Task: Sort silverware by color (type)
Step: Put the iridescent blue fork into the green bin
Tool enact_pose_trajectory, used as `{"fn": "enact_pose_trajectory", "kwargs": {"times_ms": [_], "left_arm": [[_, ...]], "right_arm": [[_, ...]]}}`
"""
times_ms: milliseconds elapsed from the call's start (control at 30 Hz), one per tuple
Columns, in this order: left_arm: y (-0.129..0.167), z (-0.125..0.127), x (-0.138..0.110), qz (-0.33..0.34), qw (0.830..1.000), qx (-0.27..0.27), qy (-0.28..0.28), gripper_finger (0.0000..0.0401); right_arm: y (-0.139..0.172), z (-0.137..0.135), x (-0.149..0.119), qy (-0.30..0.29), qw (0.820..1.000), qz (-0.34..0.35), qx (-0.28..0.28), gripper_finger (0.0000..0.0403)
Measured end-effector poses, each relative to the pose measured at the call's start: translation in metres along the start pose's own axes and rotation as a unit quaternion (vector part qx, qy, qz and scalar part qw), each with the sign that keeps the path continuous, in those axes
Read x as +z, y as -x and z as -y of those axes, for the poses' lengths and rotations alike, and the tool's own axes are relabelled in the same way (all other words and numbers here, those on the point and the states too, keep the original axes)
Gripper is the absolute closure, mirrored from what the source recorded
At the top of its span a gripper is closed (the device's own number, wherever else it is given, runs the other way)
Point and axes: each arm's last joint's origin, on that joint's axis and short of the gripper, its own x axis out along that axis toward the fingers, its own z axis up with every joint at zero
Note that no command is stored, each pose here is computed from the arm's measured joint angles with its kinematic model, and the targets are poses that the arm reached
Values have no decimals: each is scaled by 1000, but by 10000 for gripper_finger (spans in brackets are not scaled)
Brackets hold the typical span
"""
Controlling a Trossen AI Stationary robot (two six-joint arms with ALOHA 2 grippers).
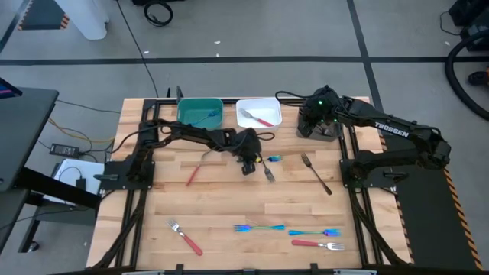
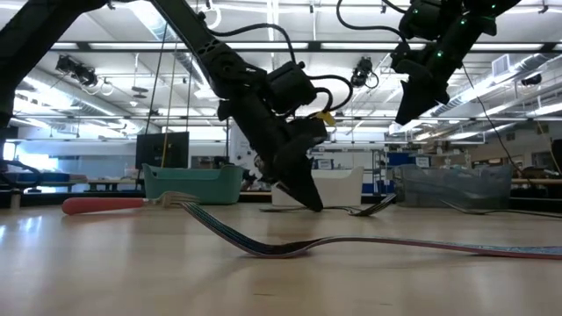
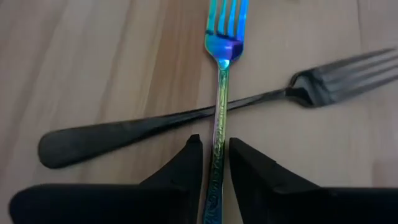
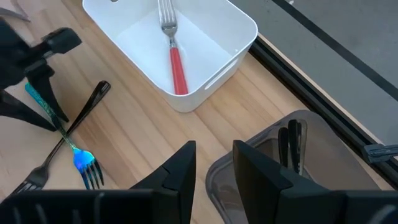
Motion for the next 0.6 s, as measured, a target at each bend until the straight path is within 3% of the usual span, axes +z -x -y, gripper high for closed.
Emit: {"fn": "enact_pose_trajectory", "kwargs": {"times_ms": [333, 600], "left_arm": [[-21, -3, -1, 3, 1000, -11, 26, 317], [-20, -6, -1, 2, 1000, -10, 12, 389]], "right_arm": [[0, 0, -2, -1, 1000, -11, -1, 289], [0, 0, -4, -1, 1000, -19, -1, 289]]}}
